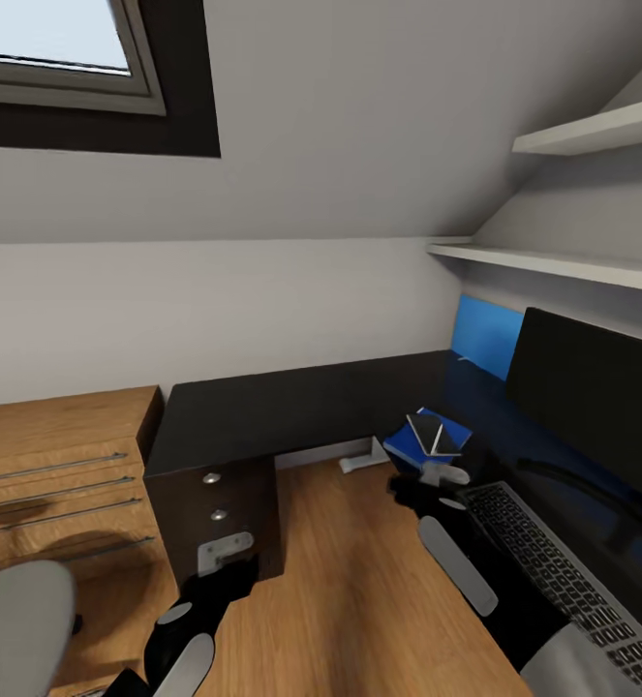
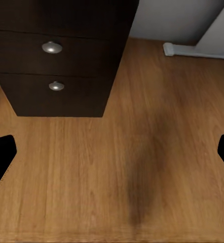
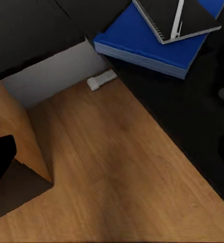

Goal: In the bedroom, organize the workspace by keeping the computer under the desk, ensuring the monitor is on the desk, placing the keyboard on the desk next to the monitor, placing the mouse on the desk next to the keyboard, moving the folder from the swivel chair onto the desk next to the mouse, stacking the notebook on top of the folder with the pen on top of the notebook, and positioning the swivel chair next to the desk.

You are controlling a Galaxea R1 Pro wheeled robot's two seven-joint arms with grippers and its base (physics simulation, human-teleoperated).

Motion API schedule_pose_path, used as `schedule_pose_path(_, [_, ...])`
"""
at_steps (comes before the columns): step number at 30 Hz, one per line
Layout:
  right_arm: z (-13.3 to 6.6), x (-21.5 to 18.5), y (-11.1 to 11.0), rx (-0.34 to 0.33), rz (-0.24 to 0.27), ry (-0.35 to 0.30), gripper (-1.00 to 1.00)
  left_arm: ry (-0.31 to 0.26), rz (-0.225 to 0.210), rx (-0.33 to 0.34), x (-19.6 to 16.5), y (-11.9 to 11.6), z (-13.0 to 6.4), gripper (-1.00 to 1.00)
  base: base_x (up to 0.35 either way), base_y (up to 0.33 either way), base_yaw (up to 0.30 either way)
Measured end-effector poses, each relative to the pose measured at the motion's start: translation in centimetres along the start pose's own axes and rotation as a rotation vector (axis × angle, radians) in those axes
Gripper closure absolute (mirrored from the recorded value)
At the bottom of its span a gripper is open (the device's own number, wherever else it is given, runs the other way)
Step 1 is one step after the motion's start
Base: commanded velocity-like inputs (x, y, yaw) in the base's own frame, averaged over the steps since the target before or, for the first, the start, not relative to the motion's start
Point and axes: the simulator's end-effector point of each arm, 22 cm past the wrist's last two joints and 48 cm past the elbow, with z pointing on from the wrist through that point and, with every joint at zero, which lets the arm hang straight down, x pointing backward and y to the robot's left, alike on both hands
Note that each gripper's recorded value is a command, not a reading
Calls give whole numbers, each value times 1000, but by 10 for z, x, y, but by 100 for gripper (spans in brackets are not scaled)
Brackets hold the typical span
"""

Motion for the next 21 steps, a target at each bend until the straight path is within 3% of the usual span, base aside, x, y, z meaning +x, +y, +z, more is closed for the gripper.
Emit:
schedule_pose_path(10, [-26, 48, 66, -117, -185, -17, -100, 138, 53, -118, 57, 41, 17, -100, -2, -1, 1])
schedule_pose_path(11, [-14, 92, 53, -83, -239, -25, -100, 147, 27, -194, 85, 71, 28, -100, 0, 0, 0])
schedule_pose_path(14, [-2, 134, 19, -3, -283, 25, -100, 152, 15, -249, 102, 93, 31, -100, 0, 0, 0])
schedule_pose_path(17, [-1, 155, 11, 27, -305, 49, -100, 165, 17, -285, 113, 107, 30, -100, 0, 0, 0])
schedule_pose_path(21, [-2, 190, -5, 62, -373, 76, -100, 205, 33, -344, 136, 133, 26, -100, 0, 0, 0])
